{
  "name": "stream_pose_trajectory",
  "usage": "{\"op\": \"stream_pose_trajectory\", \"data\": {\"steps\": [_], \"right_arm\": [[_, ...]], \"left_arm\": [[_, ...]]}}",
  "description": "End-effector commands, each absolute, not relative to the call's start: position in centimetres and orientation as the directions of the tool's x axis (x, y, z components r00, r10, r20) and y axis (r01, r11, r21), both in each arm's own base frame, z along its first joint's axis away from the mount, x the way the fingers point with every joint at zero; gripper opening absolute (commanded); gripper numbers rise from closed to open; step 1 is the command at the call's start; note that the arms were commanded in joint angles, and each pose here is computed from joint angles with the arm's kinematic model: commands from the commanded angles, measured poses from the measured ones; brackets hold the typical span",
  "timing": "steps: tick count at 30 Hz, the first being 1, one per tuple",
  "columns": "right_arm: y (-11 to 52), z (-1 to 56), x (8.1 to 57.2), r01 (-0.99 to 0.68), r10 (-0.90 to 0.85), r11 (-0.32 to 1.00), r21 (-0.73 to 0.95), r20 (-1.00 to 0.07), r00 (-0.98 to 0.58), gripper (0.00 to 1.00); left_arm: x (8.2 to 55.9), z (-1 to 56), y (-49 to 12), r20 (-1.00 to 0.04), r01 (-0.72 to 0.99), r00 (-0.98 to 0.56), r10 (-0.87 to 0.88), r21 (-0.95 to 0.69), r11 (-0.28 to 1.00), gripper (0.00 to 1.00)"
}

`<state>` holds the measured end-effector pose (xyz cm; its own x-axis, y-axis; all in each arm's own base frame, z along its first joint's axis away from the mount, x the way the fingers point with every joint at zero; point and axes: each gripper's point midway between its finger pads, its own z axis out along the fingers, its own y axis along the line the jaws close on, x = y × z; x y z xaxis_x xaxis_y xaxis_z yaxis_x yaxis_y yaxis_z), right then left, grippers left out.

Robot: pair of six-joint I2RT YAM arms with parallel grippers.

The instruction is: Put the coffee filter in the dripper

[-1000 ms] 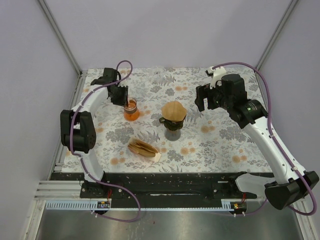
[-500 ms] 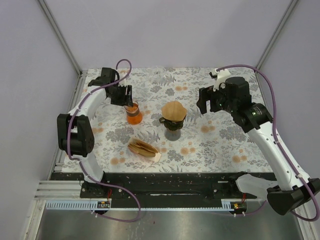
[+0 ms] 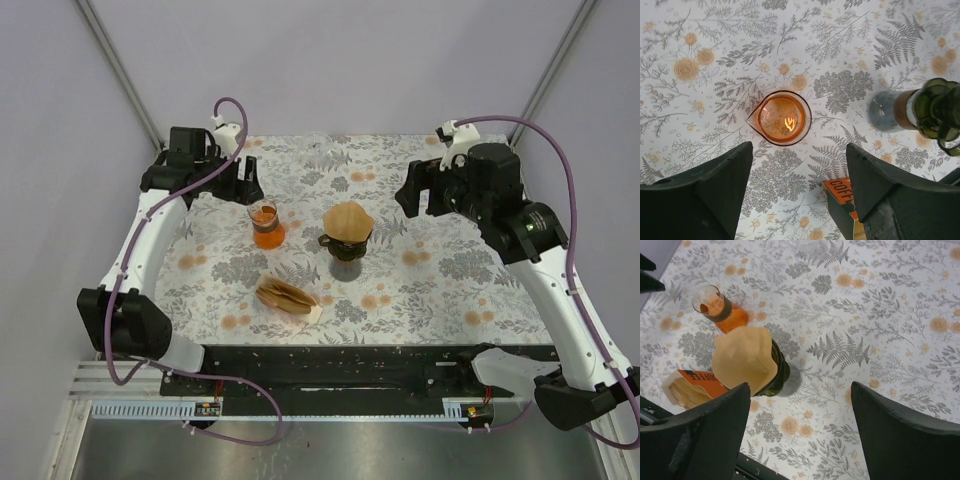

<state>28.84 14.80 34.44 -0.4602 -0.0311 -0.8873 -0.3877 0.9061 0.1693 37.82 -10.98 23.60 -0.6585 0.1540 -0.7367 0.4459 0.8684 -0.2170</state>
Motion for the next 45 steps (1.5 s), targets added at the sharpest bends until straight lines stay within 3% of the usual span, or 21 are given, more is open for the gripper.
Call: {"op": "stream_pose_trajectory", "data": {"steps": [1,6,13,20,25,30,37,45], "right_arm": [[16.0,37.8,29.1,-0.403,0.051,0.881,0.247,-0.898,-0.438,0.89],[16.7,38.7,28.8,-0.442,0.065,0.857,0.267,-0.905,-0.42,0.9],[16.0,37.8,28.1,-0.451,0.025,0.864,0.224,-0.914,-0.406,0.91],[14.6,36.9,26.1,-0.467,-0.026,0.869,0.166,-0.926,-0.377,0.91],[13.2,36.5,24.9,-0.455,-0.084,0.884,0.109,-0.919,-0.385,0.91],[12.7,36.9,24.4,-0.447,-0.092,0.89,0.089,-0.925,-0.368,0.92],[11.8,35.8,25.5,-0.404,-0.136,0.914,0.04,-0.908,-0.397,0.92],[10.9,36.7,26.4,-0.356,-0.15,0.935,-0.001,-0.909,-0.39,0.92]], "left_arm": [[36.0,27.3,-11.7,-0.812,0.551,-0.55,0.196,-0.177,0.816,0.8],[35.2,29.3,-12.3,-0.83,0.591,-0.505,0.237,-0.132,0.796,0.83],[38.3,29.2,-16.3,-0.78,0.609,-0.423,0.462,0.133,0.782,0.84],[47.1,29.2,-22.7,-0.75,0.611,-0.362,0.553,0.257,0.749,0.86],[53.5,27.6,-23.6,-0.766,0.522,-0.354,0.536,0.313,0.793,0.9],[56.7,25.9,-24.4,-0.792,0.508,-0.286,0.539,0.351,0.786,0.91],[57.9,21.3,-27.7,-0.665,0.553,-0.185,0.723,0.538,0.636,0.95],[61.6,18.4,-27.1,-0.588,0.49,-0.145,0.796,0.656,0.574,0.95]]}}
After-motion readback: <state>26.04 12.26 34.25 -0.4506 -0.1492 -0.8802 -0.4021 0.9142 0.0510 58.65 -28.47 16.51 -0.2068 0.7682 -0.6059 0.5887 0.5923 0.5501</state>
